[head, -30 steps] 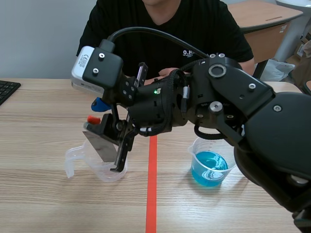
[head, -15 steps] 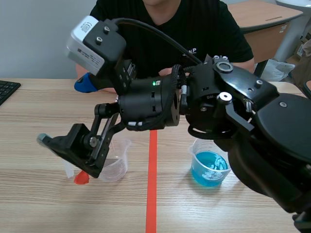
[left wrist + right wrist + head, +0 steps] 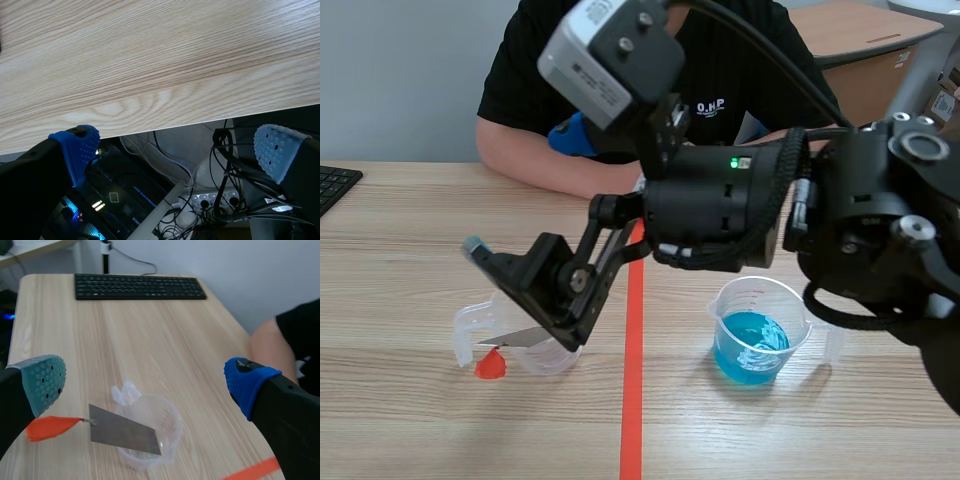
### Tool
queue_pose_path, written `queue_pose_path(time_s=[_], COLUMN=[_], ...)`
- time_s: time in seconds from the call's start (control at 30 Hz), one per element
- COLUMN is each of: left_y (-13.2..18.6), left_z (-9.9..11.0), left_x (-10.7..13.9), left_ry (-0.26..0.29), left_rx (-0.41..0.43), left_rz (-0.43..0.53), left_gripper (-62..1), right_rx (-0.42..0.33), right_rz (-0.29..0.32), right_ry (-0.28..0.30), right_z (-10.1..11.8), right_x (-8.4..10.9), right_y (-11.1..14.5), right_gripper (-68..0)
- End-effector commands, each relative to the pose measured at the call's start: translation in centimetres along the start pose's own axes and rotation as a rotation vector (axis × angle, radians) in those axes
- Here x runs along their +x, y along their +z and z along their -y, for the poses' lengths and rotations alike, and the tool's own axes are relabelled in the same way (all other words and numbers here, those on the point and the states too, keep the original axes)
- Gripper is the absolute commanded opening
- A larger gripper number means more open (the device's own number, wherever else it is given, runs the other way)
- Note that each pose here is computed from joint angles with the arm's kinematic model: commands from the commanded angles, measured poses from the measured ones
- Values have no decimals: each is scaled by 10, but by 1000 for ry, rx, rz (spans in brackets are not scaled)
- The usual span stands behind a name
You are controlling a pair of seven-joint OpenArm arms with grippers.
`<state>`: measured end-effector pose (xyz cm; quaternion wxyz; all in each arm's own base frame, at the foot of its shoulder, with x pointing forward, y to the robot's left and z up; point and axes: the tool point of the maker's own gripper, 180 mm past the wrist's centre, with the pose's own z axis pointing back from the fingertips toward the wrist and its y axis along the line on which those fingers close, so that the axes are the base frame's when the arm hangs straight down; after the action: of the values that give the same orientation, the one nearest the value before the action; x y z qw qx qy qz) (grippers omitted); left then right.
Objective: Do the redox reaction experiment.
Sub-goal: 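Return to the home posture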
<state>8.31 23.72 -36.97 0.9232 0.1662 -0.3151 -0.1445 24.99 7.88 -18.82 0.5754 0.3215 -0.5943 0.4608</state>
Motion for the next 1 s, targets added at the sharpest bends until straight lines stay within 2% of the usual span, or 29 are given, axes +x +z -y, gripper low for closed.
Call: queue_pose_path(time_s=[0.0, 0.17, 0.33, 0.43, 0.73, 0.87, 0.97], left_y=[3, 2, 2, 2, 2, 4, 5], left_z=[0, -2, -6, -5, -6, -16, -29], left_x=[2, 8, 12, 12, 19, 34, 59], left_ry=[5, -2, -4, -3, -6, -24, -42], left_rx=[3, 10, 19, 18, 21, 47, 86], left_rz=[7, 37, 59, 58, 80, 119, 186], left_gripper=[14, 14, 14, 14, 14, 14, 14], right_rx=[-45, -177, -297, -365, -482, -507, -502], right_rz=[46, 49, 3, -40, -120, -141, -147], right_ry=[19, 57, 106, 110, 95, 93, 78], right_z=[12, 32, 54, 68, 86, 88, 82], right_x=[13, 17, 10, 1, -13, -16, -20], right_y=[11, 48, 87, 110, 160, 171, 174], right_gripper=[4, 4, 4, 4, 4, 4, 4])
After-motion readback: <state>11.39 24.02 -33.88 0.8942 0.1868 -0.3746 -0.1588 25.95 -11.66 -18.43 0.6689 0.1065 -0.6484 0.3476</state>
